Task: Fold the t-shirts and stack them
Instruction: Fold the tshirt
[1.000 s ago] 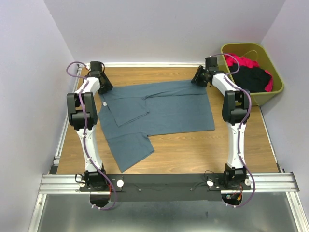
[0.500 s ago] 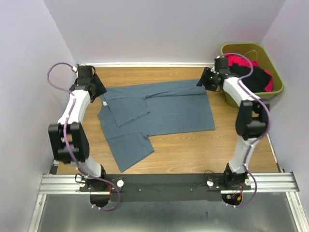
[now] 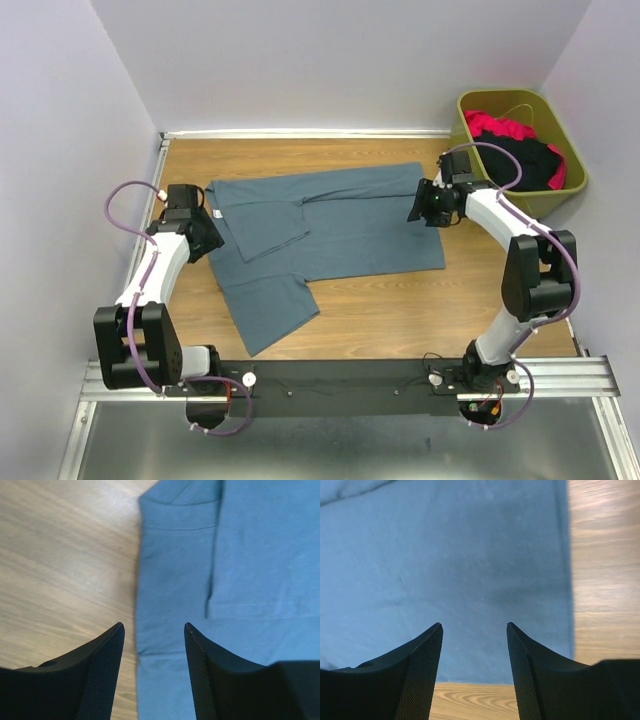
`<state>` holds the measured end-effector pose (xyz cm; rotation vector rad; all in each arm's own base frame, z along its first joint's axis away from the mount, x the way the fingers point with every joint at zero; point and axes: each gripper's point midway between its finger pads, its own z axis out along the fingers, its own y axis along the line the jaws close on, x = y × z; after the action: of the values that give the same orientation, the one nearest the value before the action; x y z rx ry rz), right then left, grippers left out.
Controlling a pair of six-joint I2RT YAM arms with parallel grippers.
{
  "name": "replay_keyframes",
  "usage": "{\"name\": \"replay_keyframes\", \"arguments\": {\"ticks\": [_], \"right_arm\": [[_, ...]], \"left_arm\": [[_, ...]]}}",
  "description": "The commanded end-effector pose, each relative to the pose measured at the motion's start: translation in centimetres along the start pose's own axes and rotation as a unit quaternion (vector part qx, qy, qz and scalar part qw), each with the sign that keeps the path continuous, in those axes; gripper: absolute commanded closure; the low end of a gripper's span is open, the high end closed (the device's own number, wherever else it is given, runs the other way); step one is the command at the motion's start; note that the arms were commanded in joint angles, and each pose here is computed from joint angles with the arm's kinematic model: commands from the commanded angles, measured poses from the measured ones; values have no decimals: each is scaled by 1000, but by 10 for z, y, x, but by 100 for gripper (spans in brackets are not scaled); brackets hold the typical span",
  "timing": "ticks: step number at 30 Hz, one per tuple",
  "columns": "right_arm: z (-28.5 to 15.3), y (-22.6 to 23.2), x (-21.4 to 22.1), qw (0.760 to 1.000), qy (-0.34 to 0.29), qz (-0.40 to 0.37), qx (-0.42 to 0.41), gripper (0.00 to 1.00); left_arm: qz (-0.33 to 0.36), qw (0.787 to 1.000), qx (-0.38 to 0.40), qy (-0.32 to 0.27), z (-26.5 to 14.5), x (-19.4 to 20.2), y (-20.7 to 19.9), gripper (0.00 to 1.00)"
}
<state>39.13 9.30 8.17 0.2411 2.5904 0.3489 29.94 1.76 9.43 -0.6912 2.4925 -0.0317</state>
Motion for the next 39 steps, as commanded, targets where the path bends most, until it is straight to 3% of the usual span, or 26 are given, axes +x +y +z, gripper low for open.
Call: {"name": "replay_keyframes", "arguments": {"ticks": [1,8,16,27,39], "right_arm": [[8,16,6,999,16,-27,-8,39],[30,28,5,999,26,-42,1,40],[58,29,-8,999,28,-40,21,40],[92,14,-22,996,23,-51,70,40],[122,-4,-29,991,21,-67,116,40]], "left_arm": [[4,998,53,-21,2,-16,-37,41],[39,994,88,-47,11,-52,-99,43],[86,992,90,-31,63,-72,-150,44],[120,989,80,21,130,-53,-169,44],[125,988,75,50,176,-49,-182,44]]}}
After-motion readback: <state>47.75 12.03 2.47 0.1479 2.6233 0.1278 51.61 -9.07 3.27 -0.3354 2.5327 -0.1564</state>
